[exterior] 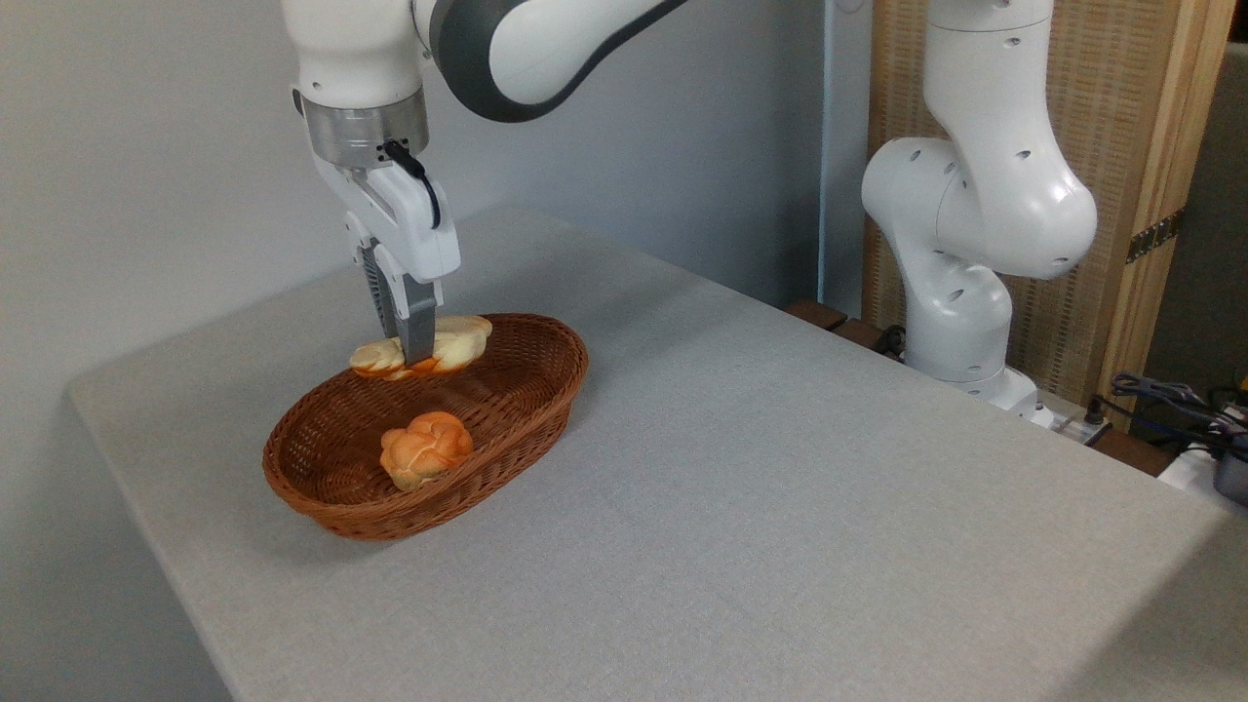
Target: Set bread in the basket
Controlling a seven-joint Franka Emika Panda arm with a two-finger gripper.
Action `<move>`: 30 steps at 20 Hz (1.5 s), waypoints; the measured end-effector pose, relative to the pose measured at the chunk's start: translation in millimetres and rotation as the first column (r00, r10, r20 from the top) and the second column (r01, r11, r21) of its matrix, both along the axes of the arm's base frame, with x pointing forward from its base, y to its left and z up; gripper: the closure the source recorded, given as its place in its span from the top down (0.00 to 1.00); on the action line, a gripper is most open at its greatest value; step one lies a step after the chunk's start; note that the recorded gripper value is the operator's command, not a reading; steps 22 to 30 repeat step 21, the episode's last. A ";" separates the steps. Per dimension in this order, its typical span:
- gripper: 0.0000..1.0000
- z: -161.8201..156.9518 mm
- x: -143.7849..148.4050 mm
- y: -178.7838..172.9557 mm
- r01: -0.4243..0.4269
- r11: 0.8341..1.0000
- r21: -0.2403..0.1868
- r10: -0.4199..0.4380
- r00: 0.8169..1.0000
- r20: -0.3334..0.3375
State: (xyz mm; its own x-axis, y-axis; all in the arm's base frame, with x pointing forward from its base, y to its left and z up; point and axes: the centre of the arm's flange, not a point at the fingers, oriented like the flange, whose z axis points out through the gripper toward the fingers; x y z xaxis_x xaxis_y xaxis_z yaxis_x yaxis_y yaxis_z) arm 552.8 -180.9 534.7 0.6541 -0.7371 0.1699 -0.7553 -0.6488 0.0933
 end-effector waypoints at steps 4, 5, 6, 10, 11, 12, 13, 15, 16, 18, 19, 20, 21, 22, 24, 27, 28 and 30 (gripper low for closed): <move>1.00 -4.7 0.8 -2.1 0.010 1.000 0.016 -0.010 1.000 -0.004; 1.00 -6.4 1.3 -2.4 0.011 1.000 0.016 -0.011 1.000 -0.007; 1.00 -7.8 1.7 -2.7 0.011 1.000 0.016 -0.011 1.000 -0.009; 1.00 -14.3 3.9 -2.6 0.013 1.000 0.021 -0.012 1.000 -0.019; 1.00 -13.8 4.7 -0.5 0.013 0.999 0.030 -0.013 1.000 -0.015; 1.00 -12.4 6.3 3.9 0.012 0.999 0.047 -0.011 1.000 -0.007; 1.00 -10.4 8.7 11.4 0.005 0.998 0.064 -0.005 1.000 0.003; 1.00 -7.1 16.9 40.4 -0.036 0.995 0.095 0.034 0.999 0.019; 1.00 -5.4 22.4 62.4 -0.061 0.992 0.109 0.058 0.998 0.027; 1.00 0.3 30.2 99.6 -0.071 0.989 0.130 0.066 0.997 0.047; 1.00 4.7 34.1 124.4 -0.084 0.987 0.134 0.077 0.995 0.058; 1.00 7.6 36.1 141.4 -0.102 0.985 0.137 0.094 0.993 0.064; 1.00 9.4 37.3 157.2 -0.117 0.983 0.139 0.108 0.992 0.069; 1.00 9.4 37.3 157.2 -0.117 0.983 0.139 0.108 0.992 0.069; 1.00 9.4 37.3 157.2 -0.117 0.983 0.139 0.108 0.992 0.069; 1.00 9.4 37.3 157.2 -0.117 0.983 0.139 0.108 0.992 0.069; 1.00 9.4 37.3 157.2 -0.117 0.983 0.139 0.108 0.992 0.069; 1.00 9.4 37.3 157.2 -0.117 0.983 0.139 0.108 0.992 0.069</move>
